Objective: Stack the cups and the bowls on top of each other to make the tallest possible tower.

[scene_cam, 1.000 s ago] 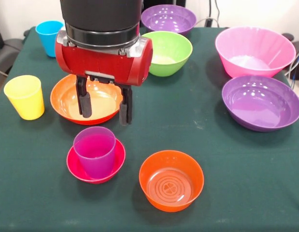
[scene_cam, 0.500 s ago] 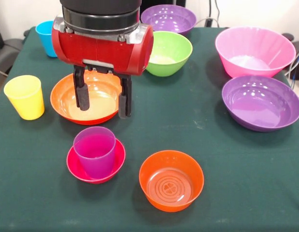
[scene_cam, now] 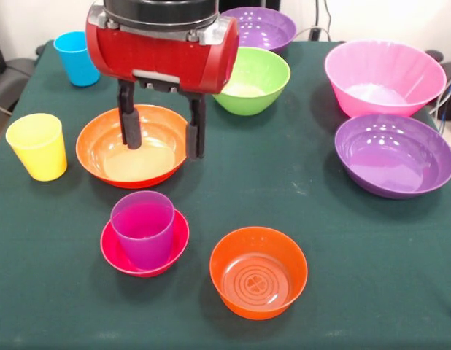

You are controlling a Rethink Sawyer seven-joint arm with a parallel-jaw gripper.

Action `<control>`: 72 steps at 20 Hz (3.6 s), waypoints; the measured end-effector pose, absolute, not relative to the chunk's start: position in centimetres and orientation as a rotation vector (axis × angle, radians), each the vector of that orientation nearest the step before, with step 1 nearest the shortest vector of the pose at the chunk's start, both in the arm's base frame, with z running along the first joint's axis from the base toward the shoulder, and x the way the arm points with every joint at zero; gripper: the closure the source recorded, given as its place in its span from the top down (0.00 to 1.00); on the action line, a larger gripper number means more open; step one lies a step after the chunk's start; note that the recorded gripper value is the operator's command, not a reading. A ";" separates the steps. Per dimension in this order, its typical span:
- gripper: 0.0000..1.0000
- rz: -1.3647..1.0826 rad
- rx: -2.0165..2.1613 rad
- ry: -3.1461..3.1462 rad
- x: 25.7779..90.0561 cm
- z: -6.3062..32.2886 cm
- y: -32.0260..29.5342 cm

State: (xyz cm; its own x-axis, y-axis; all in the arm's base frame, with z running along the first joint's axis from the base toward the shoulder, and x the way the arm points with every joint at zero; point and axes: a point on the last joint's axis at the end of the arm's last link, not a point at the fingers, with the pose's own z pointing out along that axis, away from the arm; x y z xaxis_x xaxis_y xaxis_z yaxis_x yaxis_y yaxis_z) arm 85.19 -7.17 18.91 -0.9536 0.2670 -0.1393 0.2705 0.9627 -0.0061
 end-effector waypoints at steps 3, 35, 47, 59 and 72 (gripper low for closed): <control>1.00 -0.038 0.398 2.985 84.6 18.6 -6.7; 1.00 -0.012 0.331 2.959 82.9 13.8 -4.0; 1.00 -0.011 0.272 2.951 84.4 11.8 -0.1; 1.00 0.010 0.265 2.944 85.6 9.5 1.7; 1.00 0.040 0.298 2.941 86.6 6.0 2.0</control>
State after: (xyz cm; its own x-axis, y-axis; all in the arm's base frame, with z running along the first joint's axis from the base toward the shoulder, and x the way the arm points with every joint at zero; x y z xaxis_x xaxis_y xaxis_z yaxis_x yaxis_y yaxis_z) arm 86.64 1.97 6.01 -0.9627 0.2013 -0.1806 0.1963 0.9795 0.0454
